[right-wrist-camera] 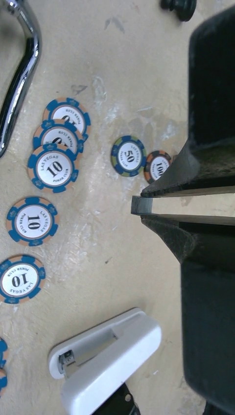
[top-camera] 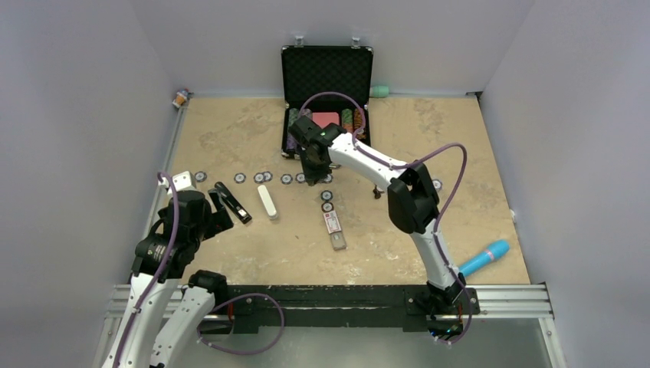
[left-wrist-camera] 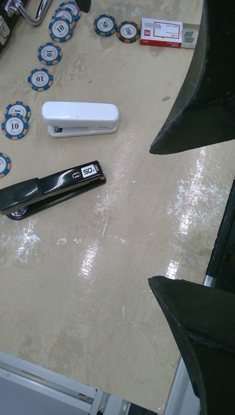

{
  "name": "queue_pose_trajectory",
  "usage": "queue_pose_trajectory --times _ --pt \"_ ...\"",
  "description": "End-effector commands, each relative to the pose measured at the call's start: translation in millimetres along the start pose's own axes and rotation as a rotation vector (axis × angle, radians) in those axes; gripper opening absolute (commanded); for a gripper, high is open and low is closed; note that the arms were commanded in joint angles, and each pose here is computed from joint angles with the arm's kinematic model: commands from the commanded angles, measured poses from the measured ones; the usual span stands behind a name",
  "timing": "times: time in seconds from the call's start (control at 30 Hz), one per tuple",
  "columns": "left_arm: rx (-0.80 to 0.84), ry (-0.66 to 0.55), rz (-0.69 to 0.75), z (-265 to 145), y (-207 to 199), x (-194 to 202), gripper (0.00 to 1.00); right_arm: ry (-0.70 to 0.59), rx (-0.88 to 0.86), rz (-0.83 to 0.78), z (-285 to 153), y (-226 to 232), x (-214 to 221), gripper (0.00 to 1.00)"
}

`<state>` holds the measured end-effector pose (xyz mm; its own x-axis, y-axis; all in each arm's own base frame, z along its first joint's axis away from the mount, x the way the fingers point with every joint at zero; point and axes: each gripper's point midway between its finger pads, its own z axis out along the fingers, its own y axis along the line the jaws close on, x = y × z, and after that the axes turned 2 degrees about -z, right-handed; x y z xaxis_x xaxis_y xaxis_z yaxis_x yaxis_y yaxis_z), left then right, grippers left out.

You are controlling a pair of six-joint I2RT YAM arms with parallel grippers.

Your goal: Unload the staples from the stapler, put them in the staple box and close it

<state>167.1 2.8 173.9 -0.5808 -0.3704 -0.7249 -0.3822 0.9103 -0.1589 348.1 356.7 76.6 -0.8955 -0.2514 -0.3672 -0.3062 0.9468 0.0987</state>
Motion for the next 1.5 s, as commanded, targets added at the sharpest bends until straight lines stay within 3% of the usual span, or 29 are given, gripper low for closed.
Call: queue_pose_trajectory --times 0.0,0.63,1.1,1.47 --pt "-0.01 -0.023 -0.015 0 0 -6 0.97 -0.067 -0.001 -0.035 -30 -3 -5 0.16" --pt "0.004 0.002 0.005 3 -6 -5 0.97 -0.043 -0.016 -0.012 -74 -31 62 0.16" --pt "0.033 -0.035 -0.011 -1 -6 -6 0.96 0.18 -0.085 0.008 -110 0 150 0.16" --pt "0.115 -0.074 0.017 -10 -15 -6 0.95 0.281 -0.054 0.018 -106 -10 178 0.15"
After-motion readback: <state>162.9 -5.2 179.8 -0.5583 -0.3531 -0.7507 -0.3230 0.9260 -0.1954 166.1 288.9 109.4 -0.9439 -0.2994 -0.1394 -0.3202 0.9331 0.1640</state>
